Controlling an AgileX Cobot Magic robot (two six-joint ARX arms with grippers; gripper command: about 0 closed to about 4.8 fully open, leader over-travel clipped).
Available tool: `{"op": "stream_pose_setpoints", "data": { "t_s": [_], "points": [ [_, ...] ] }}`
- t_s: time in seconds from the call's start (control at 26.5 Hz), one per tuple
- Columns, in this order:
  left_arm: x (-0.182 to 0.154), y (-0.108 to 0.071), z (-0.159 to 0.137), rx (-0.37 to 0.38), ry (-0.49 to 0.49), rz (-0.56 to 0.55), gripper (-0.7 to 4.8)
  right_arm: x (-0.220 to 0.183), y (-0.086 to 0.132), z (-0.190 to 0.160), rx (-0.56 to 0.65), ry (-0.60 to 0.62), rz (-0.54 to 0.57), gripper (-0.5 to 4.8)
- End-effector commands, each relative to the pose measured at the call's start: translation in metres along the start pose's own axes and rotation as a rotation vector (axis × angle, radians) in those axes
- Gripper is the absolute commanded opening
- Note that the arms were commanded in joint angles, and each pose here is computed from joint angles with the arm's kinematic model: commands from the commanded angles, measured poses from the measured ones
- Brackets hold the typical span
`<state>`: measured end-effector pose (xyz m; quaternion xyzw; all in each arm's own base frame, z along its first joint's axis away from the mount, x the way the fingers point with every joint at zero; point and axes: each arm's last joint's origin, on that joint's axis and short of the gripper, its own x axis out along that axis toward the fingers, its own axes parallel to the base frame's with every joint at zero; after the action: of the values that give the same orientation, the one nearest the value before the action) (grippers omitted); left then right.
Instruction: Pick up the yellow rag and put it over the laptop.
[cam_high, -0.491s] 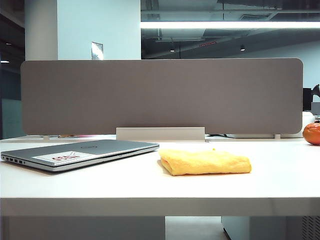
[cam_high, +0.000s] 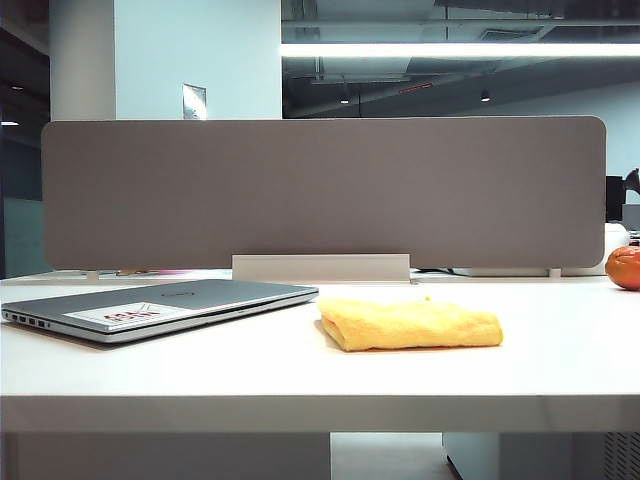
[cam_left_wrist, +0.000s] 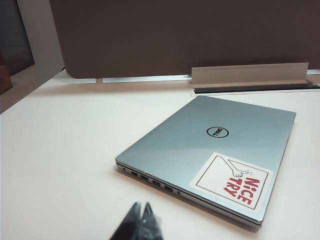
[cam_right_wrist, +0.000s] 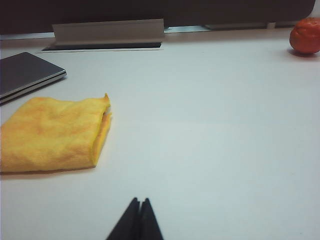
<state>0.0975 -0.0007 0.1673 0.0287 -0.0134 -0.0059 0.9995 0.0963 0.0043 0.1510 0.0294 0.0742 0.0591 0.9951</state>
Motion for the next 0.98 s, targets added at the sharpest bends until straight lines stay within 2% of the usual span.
{"op": "stream_pose_setpoints", "data": {
  "t_s": [0.04, 0.11, 0.3, 0.49, 0.72, 0.83, 0.98],
  "points": [
    [-0.0001, 0.0003, 0.0019, 0.007, -0.011, 0.006, -0.06, 0.0003, -0.0002, 0.0000, -0.005, -0.009, -0.005, -0.06],
    [-0.0001, 0.0005, 0.0026, 0.005, -0.018, 0.012, -0.06, 0.0003, -0.0002, 0.0002, -0.005, -0.012, -0.005, -0.06],
    [-0.0001, 0.0003, 0.0001, -0.068, 0.008, 0.011, -0.06, 0.0003, -0.0001, 0.0007, -0.003, -0.017, -0.004, -0.06],
    [-0.0002, 0.0002, 0.0000, -0.071, 0.013, 0.008, -0.06, 0.0003, 0.0002, 0.0001, 0.012, -0.010, 0.008, -0.06],
    [-0.0002, -0.0002, 0.0002, -0.093, 0.013, -0.008, -0.06, 0.0000, 0.0043, -0.0003, 0.032, 0.002, 0.151, -0.06],
    [-0.0005, -0.0013, 0.0018, -0.095, 0.008, -0.048, -0.06, -0.0005, 0.0066, -0.0004, 0.032, 0.007, 0.231, -0.06],
    [-0.0015, -0.0025, 0.0069, -0.095, -0.008, -0.097, -0.06, -0.0009, 0.0082, -0.0005, 0.031, 0.011, 0.286, -0.05]
  ]
}}
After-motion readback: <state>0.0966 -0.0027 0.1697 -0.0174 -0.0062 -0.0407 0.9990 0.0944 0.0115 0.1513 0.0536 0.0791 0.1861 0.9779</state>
